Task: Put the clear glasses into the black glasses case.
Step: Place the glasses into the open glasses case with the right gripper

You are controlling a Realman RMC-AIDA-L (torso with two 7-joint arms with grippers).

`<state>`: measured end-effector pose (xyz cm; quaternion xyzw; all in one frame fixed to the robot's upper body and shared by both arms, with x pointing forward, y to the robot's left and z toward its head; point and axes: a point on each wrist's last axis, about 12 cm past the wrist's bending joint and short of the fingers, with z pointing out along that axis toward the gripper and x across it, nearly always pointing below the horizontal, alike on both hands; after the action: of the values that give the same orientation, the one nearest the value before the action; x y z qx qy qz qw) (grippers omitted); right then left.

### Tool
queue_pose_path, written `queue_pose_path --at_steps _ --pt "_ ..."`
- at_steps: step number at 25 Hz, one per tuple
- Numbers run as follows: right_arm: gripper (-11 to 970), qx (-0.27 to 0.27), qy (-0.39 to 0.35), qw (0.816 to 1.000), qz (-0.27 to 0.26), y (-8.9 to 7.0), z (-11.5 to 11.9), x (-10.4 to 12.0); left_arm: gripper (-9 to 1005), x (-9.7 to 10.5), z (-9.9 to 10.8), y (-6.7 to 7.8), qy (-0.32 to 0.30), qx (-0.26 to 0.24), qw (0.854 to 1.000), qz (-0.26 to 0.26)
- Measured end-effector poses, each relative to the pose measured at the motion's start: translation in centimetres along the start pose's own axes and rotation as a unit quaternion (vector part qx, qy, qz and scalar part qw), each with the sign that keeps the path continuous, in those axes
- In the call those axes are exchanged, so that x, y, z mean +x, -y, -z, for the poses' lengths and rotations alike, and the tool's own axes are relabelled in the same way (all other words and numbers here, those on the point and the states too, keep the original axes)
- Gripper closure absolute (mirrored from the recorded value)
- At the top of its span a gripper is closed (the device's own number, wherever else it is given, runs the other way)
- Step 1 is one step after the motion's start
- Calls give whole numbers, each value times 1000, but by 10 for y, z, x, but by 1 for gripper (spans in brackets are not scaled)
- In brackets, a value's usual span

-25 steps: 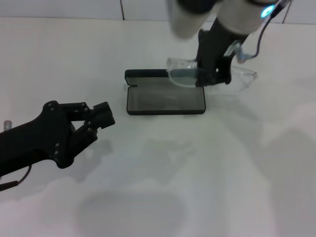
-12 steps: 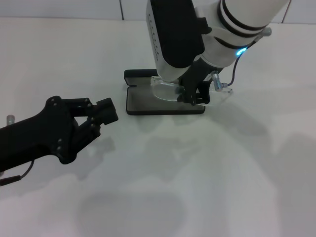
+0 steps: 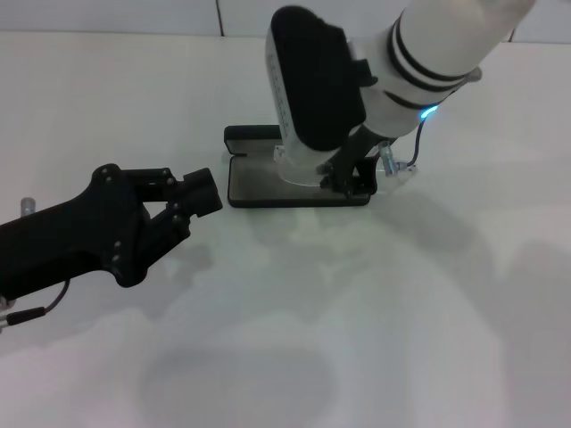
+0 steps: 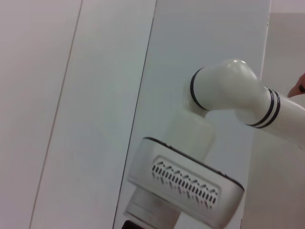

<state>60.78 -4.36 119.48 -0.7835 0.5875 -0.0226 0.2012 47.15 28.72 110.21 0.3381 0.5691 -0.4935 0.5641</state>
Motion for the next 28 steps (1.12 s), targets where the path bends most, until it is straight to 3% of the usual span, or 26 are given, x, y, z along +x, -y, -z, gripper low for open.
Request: queue_pose_path --at_steps 8,28 --pt "847 26 2 999 31 -1 -9 -5 892 0 -1 0 1 0 1000 0" --pt "846 33 12 999 27 -4 -19 1 893 -1 -5 -3 0 0 1000 -3"
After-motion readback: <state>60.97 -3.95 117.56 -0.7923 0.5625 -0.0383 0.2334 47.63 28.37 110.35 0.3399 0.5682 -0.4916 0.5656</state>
